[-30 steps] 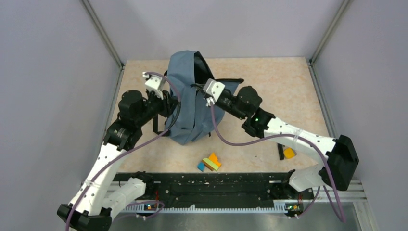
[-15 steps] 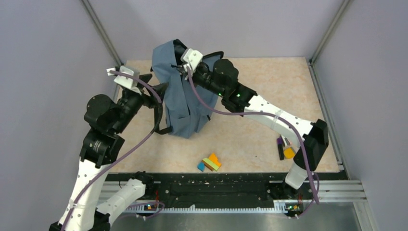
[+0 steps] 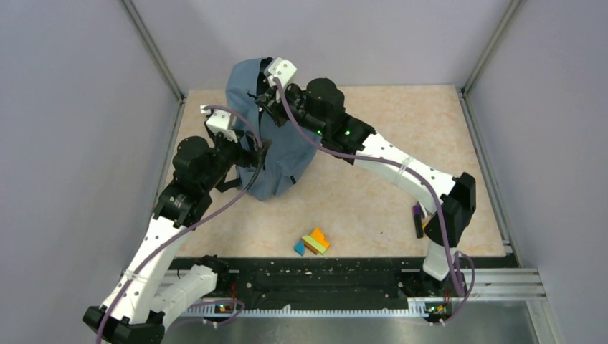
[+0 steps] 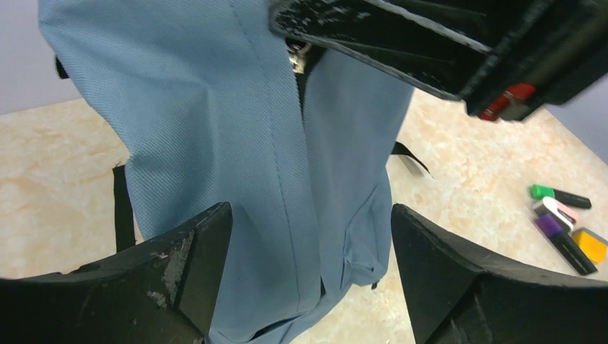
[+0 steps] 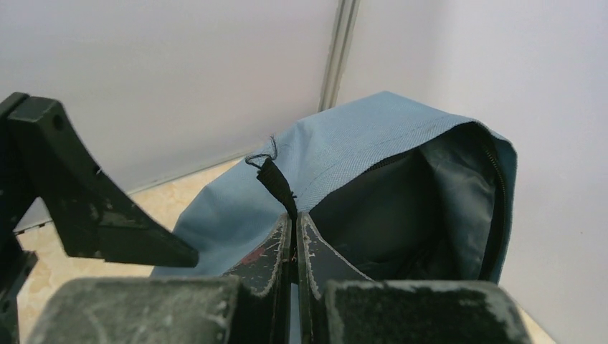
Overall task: Pack the student bag
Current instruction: Zip the student bag at the center of the board.
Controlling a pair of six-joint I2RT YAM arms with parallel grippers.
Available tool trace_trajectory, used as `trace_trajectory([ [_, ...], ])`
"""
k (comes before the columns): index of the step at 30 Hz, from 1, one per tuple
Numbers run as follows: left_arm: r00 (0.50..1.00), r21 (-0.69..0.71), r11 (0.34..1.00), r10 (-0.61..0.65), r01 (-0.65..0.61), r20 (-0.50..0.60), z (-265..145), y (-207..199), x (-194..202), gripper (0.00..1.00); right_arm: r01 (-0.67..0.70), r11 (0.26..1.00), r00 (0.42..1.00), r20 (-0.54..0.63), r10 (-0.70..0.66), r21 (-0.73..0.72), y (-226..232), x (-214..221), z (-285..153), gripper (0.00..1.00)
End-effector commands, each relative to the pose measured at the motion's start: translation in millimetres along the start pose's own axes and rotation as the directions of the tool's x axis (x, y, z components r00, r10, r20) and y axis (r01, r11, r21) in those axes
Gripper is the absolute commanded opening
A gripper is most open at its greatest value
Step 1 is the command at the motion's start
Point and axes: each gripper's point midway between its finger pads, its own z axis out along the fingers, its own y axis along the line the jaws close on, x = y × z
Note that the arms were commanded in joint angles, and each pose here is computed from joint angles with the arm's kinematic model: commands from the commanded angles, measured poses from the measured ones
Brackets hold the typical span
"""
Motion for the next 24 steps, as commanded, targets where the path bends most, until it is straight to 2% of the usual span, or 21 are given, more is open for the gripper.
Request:
trace_trajectory([
  [1,0.991,-0.059,0.998,-0.017,0.025,0.134,13,10,-30,0.86,-0.024,0.999,0.963,0.268,0.011,0.045,-16,-99,-14,0.00],
  [5,0.989,-0.106,0.994,0.002,0.014,0.150,27,18,-33,0.85,-0.026,0.999,0.960,0.280,0.015,0.037,-15,-103,-18,0.00],
  [7,0.989,-0.127,0.992,0.017,0.002,0.146,34,22,-32,0.77,-0.026,0.999,0.960,0.281,0.014,0.037,-15,-105,-20,0.00],
  [9,0.991,-0.139,0.990,0.034,-0.015,0.130,40,23,-29,0.60,-0.023,0.999,0.958,0.286,0.009,0.047,-17,-107,-23,0.00],
  [13,0.991,-0.150,0.988,0.059,-0.042,0.116,44,22,-28,0.07,-0.012,0.995,0.956,0.293,-0.019,0.104,-26,-108,-31,0.00],
  [14,0.990,-0.148,0.988,0.062,-0.043,0.126,43,20,-32,0.00,-0.011,0.992,0.955,0.295,-0.028,0.128,-31,-110,-33,0.00],
  [18,0.977,-0.111,0.993,0.053,-0.030,0.208,27,9,-63,0.00,-0.041,0.968,0.952,0.304,-0.037,0.248,-61,-117,-44,0.00],
  [24,0.954,0.048,0.999,-0.012,-0.002,0.300,-2,-25,-110,0.00,-0.093,0.909,0.931,0.359,-0.065,0.406,-136,-137,-76,0.00],
])
